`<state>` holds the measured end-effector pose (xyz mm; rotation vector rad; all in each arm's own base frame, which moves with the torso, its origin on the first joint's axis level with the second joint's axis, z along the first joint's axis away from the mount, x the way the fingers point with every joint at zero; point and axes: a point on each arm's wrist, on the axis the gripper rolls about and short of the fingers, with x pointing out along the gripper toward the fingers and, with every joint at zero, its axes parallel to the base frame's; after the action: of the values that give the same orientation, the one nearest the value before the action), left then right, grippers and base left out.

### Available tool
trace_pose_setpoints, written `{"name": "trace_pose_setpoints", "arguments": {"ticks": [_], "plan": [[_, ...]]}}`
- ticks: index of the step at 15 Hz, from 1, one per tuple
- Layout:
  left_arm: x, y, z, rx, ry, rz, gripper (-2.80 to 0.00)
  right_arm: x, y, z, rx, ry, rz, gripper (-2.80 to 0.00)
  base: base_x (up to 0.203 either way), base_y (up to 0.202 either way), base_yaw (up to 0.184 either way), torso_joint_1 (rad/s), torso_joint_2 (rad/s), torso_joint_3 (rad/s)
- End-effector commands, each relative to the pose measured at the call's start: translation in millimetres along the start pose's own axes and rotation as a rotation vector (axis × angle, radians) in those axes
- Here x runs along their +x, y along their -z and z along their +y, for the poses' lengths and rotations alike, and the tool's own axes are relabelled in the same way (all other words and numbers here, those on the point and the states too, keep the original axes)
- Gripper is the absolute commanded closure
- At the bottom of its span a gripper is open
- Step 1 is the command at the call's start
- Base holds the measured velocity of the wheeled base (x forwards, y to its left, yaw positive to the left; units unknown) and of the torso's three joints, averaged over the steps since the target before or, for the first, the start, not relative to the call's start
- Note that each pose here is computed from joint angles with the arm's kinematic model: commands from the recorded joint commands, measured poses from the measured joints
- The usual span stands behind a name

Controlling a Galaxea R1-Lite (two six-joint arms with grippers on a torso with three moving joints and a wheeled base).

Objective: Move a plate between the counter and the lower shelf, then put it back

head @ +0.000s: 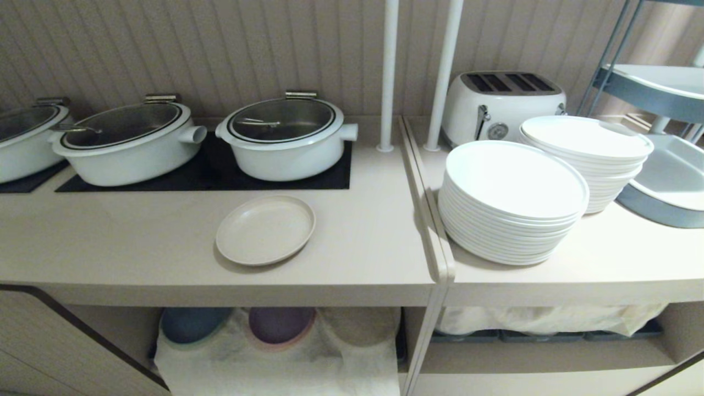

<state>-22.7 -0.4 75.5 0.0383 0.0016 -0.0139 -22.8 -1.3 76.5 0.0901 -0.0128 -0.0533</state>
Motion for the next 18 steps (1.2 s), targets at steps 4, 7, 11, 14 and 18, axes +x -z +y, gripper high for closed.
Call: {"name": "trace_pose_setpoints", "arguments": {"ticks": [4, 7, 11, 14, 18], "plan": [[-0.1, 0.4, 0.0, 0.004, -0.002, 0.001, 0.00, 0.0, 0.0, 0.0, 0.001, 0.000, 0.000, 0.00, 0.000, 0.000, 0.000, 0.000, 0.00, 0.000], [-0.1, 0.2, 0.0, 0.000, 0.000, 0.000, 0.00, 0.0, 0.0, 0.0, 0.001, 0.000, 0.000, 0.00, 0.000, 0.000, 0.000, 0.000, 0.00, 0.000], [-0.1, 0.3, 0.0, 0.000, -0.002, 0.001, 0.00, 0.0, 0.0, 0.0, 0.001, 0.000, 0.000, 0.00, 0.000, 0.000, 0.000, 0.000, 0.00, 0.000], [-0.1, 0.3, 0.0, 0.000, -0.002, 0.000, 0.00, 0.0, 0.0, 0.0, 0.001, 0.000, 0.000, 0.00, 0.000, 0.000, 0.000, 0.000, 0.00, 0.000], [-0.1, 0.2, 0.0, 0.000, -0.002, 0.000, 0.00, 0.0, 0.0, 0.0, 0.001, 0.000, 0.000, 0.00, 0.000, 0.000, 0.000, 0.000, 0.00, 0.000]]}}
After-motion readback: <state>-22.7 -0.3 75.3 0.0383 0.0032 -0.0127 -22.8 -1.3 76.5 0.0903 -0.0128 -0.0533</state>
